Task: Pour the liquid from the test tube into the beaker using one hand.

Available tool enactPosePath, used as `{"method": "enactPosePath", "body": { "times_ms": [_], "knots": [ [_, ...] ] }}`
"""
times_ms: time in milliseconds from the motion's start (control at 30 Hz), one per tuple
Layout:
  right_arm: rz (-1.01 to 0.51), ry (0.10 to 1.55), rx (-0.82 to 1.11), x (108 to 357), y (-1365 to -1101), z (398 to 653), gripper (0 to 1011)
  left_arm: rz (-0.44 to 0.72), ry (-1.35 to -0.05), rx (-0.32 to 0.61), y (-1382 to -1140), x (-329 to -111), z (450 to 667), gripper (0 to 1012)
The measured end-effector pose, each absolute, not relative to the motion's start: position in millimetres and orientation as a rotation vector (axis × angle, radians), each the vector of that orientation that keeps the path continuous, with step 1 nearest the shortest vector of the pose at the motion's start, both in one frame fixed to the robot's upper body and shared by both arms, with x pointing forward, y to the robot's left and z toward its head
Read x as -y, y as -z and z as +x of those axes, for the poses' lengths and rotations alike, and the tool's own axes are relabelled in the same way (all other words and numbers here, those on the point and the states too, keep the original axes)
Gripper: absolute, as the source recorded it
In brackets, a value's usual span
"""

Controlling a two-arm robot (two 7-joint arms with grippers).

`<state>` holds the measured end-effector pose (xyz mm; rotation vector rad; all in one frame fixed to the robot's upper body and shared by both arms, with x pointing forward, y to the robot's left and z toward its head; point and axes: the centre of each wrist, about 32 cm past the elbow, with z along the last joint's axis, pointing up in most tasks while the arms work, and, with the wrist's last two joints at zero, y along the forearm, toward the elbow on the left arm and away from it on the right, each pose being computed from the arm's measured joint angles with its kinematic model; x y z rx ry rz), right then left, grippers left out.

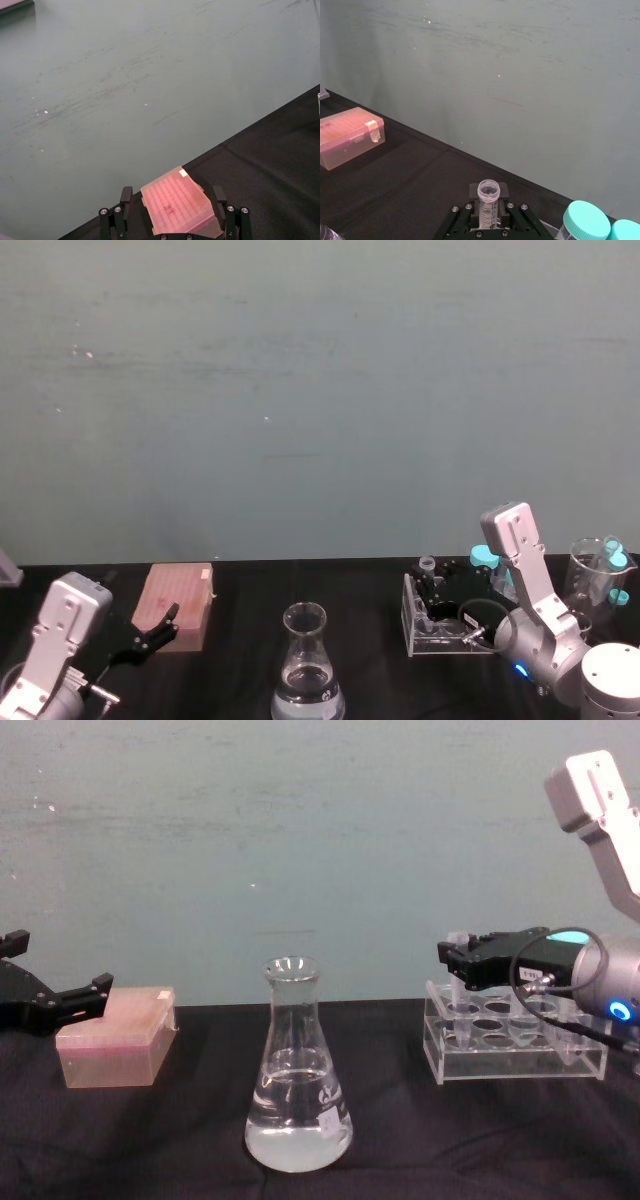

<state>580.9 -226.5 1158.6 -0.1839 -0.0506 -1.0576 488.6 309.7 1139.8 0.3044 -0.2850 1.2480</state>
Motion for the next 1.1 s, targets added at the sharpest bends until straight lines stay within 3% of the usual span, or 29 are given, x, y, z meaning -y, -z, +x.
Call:
{"method": "enactPosePath", "body": {
  "times_ms": [367,633,667,733,800,1100],
  "knots": [
    [-0.181,1.059,0.049,227.3,-1158.8,580.8,241,0.304,-1.248,0.285,-1139.8,-309.7,488.6,1000],
    [-0.178,1.059,0.047,227.6,-1158.9,580.6,481,0.304,-1.248,0.285,-1139.8,-309.7,488.6,1000],
    [-0.178,1.059,0.047,227.6,-1158.9,580.6,562,0.304,-1.248,0.285,-1139.8,-309.7,488.6,1000],
    [-0.177,1.059,0.047,227.7,-1158.8,580.5,562,0.304,-1.248,0.285,-1139.8,-309.7,488.6,1000],
    [-0.177,1.059,0.047,227.7,-1158.8,580.5,659,0.304,-1.248,0.285,-1139.8,-309.7,488.6,1000],
    [-0.176,1.058,0.046,227.8,-1158.9,580.4,918,0.304,-1.248,0.285,-1139.8,-309.7,488.6,1000]
  ]
}}
